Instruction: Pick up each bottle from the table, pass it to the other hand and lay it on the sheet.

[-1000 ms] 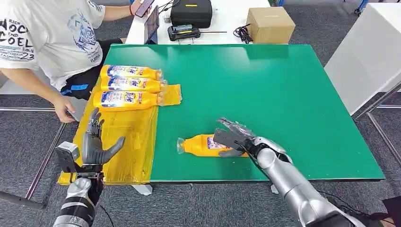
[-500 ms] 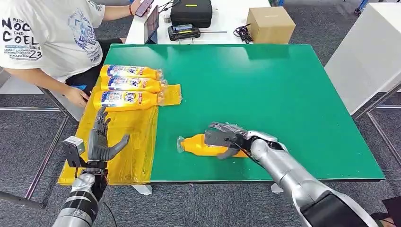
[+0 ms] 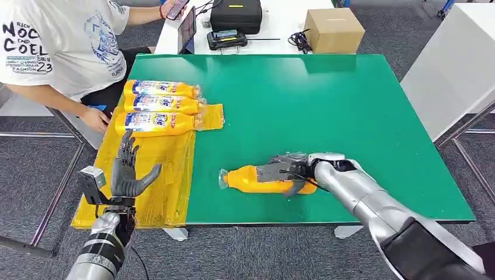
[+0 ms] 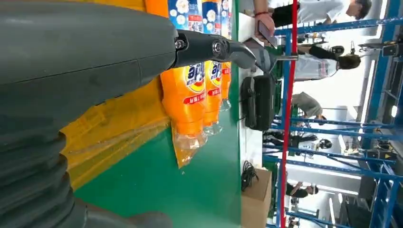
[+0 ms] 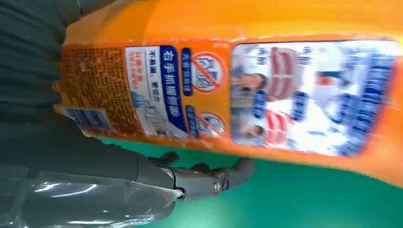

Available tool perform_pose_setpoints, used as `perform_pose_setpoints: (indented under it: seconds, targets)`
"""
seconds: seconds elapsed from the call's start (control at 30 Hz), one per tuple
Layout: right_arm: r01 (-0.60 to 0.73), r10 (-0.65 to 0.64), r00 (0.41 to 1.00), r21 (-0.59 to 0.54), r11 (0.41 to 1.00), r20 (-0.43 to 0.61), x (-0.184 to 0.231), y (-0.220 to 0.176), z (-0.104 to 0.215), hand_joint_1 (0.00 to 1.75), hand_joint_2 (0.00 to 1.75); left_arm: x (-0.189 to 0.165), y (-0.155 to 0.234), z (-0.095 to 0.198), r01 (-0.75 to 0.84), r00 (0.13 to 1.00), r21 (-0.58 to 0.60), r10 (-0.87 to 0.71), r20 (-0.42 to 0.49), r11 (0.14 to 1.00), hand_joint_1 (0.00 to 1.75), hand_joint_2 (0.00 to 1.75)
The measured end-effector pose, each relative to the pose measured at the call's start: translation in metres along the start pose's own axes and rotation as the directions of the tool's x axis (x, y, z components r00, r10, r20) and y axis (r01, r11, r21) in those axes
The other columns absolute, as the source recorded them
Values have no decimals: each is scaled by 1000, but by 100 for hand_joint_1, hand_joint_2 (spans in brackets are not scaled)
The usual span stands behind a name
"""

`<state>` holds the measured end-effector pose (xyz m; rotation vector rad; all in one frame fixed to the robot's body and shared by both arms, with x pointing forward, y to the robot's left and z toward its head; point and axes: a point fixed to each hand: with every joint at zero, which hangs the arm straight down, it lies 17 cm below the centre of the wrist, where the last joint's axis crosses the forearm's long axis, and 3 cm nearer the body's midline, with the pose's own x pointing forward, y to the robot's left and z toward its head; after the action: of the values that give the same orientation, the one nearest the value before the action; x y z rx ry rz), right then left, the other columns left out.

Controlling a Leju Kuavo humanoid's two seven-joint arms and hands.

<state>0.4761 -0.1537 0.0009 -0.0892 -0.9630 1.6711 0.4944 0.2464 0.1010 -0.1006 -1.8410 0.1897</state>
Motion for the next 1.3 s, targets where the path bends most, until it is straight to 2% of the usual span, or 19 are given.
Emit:
perform_pose_setpoints:
  seconds: [0.43,0.47,0.5,0.53,0.63,0.7,0.87,1.07,1.2,1.3]
  targets:
    - [-93,95,995,53,994,-28,-6,18,-3,2,175,-3,-6,1,-20,1000,2,20,-12,1000,0,175]
    - [-99,101,995,57,993,-29,-6,19,-3,37,175,-4,-6,1,-22,1000,3,22,-13,1000,0,175]
    - [-103,105,994,59,993,-28,-5,19,-3,52,175,-4,-7,1,-22,1000,3,22,-14,1000,0,175]
    - [-108,110,994,60,992,-27,-4,20,-4,136,175,-5,-7,1,-24,1000,3,24,-15,1000,0,175]
    - [-124,126,992,54,991,-23,-1,21,-7,168,175,-6,-8,1,-23,1000,5,23,-19,1000,0,175]
    - [-130,130,991,39,991,-20,2,18,-9,175,175,-7,-8,1,-25,999,5,25,-22,1000,0,175]
    - [-128,128,992,-27,991,2,10,12,-15,175,175,-8,-11,2,-32,999,5,32,-27,999,0,175]
    - [-122,123,992,-45,991,14,15,10,-17,175,175,-8,-11,2,-33,999,5,33,-27,999,0,175]
    - [-50,64,995,-186,981,70,27,-4,-20,175,175,-9,-11,3,-34,999,6,35,-30,999,0,175]
    - [107,-34,982,-397,912,186,58,-14,-18,175,175,-12,-8,10,-32,999,12,32,-33,999,0,175]
